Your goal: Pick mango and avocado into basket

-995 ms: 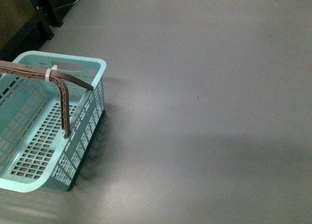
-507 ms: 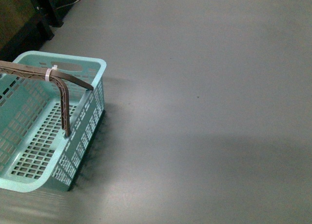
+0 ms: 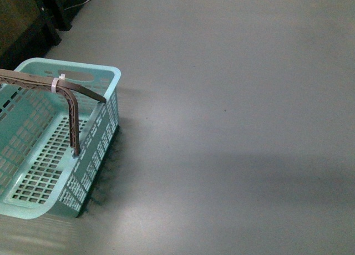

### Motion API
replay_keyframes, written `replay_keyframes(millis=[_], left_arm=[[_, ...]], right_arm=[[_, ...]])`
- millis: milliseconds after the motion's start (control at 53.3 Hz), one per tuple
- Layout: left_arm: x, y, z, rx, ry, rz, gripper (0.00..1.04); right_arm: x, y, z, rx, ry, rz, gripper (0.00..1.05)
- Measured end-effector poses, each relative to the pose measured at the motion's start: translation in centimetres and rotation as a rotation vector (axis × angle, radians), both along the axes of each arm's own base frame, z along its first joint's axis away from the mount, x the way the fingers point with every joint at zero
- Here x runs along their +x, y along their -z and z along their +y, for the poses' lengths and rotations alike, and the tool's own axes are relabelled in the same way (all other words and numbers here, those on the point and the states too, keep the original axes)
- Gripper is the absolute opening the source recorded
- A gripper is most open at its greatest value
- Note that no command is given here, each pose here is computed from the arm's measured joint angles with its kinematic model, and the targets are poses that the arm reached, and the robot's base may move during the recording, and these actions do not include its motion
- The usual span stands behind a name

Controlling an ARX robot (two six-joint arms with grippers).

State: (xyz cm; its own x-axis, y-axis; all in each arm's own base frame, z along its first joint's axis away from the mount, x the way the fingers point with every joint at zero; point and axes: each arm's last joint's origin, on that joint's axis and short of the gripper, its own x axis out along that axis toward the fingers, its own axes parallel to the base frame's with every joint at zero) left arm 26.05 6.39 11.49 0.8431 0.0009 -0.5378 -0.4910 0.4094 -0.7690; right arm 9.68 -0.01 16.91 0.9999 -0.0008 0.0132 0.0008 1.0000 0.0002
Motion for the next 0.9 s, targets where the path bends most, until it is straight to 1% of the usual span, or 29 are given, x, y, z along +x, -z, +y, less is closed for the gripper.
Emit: replay_keyframes(millis=[282,432,526,676,863,901], left_arm=[[5.9,3.5,-0.5,-0.038,-0.008,0.052,0.96],[10.2,5.5,-1.2,-0.066,0.002,0.052,0.96],[11.9,6.0,-1.3,-0.077,0.005,0.040,0.96],[14.1,6.2,-1.0,-0.078,0.005,0.020,0.96],[17.9,7.7,-0.1,-0.074,0.011,0.017,0.96],[18.4,7.7,0.0,-0.073,0.014,0.015,0.96]], right_arm=[[0.0,0.0,0.0,0.000,0.000,0.000,0.96],[0.0,0.0,0.0,0.000,0.000,0.000,0.96],[0.0,0.0,0.0,0.000,0.000,0.000,0.96],[0.0,0.0,0.0,0.000,0.000,0.000,0.96],[0.0,0.0,0.0,0.000,0.000,0.000,0.96],[0.0,0.0,0.0,0.000,0.000,0.000,0.96]])
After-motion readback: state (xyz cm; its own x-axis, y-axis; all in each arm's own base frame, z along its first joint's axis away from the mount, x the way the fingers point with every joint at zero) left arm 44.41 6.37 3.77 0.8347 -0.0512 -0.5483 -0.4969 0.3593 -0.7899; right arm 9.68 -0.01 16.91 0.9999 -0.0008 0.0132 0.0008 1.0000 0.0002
